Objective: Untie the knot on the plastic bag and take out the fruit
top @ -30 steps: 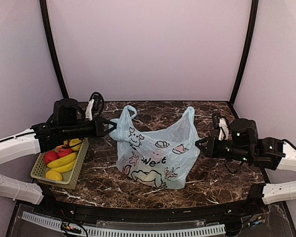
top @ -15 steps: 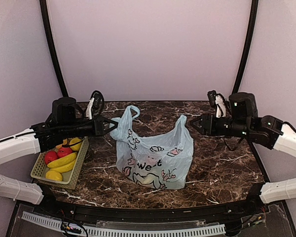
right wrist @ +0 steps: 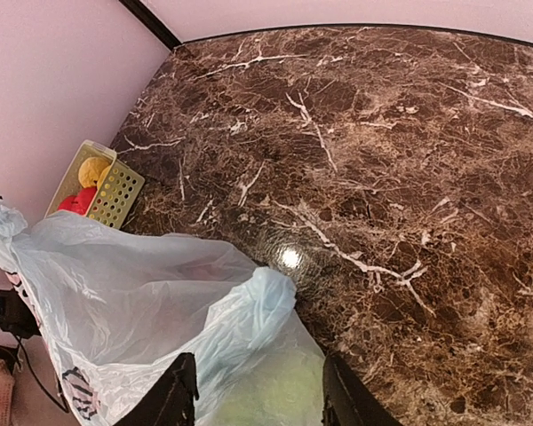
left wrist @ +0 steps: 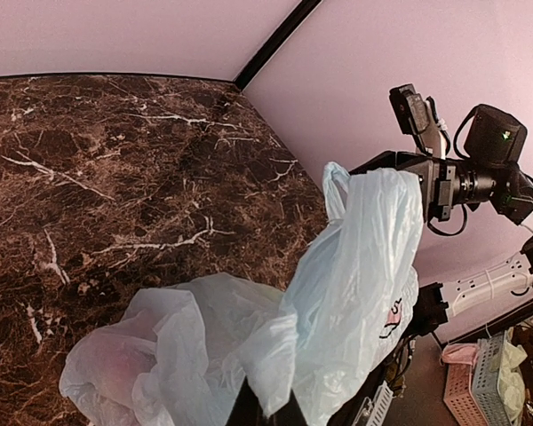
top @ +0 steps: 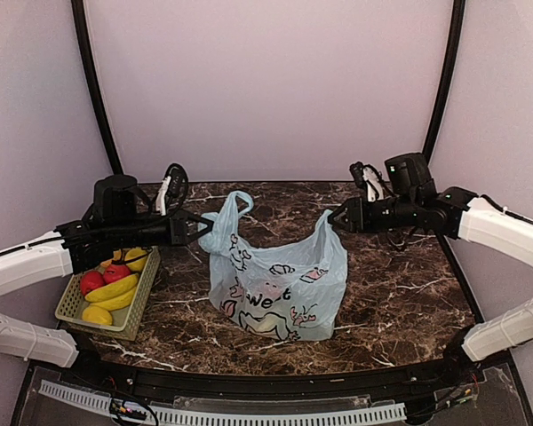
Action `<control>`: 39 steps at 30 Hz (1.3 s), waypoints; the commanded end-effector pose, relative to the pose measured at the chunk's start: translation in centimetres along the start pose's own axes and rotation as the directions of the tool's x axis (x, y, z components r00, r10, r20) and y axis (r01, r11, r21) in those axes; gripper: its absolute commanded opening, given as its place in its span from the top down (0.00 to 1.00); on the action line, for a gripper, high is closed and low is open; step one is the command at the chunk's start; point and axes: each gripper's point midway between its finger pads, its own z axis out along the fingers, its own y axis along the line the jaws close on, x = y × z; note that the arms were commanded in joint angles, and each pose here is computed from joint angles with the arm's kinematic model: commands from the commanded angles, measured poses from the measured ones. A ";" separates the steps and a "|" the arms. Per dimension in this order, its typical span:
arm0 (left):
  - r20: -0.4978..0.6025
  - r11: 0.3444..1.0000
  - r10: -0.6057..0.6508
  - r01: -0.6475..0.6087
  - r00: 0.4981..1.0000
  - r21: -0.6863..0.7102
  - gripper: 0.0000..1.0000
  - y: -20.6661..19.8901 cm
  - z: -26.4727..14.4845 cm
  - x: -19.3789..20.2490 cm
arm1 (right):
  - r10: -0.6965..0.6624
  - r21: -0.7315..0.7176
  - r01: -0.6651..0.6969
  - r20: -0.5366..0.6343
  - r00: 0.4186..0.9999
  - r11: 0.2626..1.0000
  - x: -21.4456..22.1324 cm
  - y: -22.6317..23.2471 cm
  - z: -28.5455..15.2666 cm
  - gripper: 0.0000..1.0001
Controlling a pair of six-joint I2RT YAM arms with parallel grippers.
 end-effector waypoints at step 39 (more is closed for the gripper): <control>0.003 0.998 0.050 -0.050 0.999 0.041 0.99 -1.4 0.3 -1.6 | 0.093 -0.344 -0.060 0.081 0.992 0.937 -6.9 3.8 -1.5 1.00</control>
